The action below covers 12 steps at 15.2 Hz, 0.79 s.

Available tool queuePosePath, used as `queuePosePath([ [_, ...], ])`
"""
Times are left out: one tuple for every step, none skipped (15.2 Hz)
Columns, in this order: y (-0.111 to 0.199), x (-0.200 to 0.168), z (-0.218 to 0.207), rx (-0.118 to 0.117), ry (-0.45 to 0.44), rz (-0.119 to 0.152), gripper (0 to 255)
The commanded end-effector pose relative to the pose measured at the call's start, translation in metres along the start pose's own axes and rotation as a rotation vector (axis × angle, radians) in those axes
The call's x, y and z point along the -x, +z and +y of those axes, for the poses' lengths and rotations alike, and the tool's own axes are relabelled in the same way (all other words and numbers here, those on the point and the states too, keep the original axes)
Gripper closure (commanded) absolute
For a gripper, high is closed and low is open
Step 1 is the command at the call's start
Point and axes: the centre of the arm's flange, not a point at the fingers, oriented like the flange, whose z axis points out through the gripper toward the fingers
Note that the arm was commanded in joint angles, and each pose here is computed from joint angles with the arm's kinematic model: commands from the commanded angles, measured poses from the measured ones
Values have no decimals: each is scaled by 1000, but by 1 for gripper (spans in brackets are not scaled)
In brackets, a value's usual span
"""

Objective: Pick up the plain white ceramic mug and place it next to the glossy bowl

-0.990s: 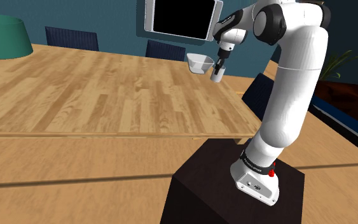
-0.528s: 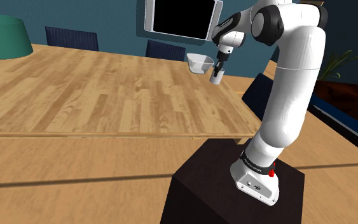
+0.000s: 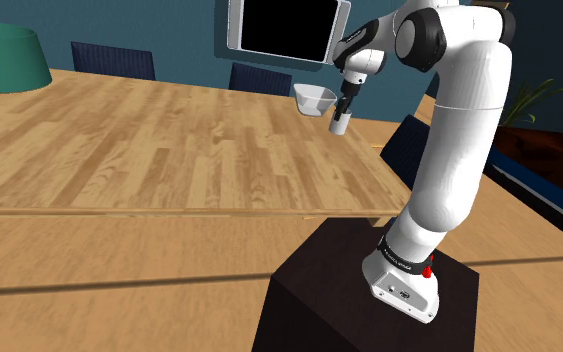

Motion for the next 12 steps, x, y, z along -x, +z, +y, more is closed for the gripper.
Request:
queuePosePath([
  [0, 0, 0, 0, 0, 0, 0],
  [-13, 0, 0, 0, 0, 0, 0],
  [-26, 0, 0, 0, 0, 0, 0],
  [-40, 0, 0, 0, 0, 0, 0],
  [-50, 0, 0, 0, 0, 0, 0],
  [-50, 0, 0, 0, 0, 0, 0],
  [-50, 0, 0, 0, 0, 0, 0],
  [-50, 0, 0, 0, 0, 0, 0],
  [-50, 0, 0, 0, 0, 0, 0],
  [-50, 0, 0, 0, 0, 0, 0],
  [-50, 0, 0, 0, 0, 0, 0],
  [-50, 0, 0, 0, 0, 0, 0],
])
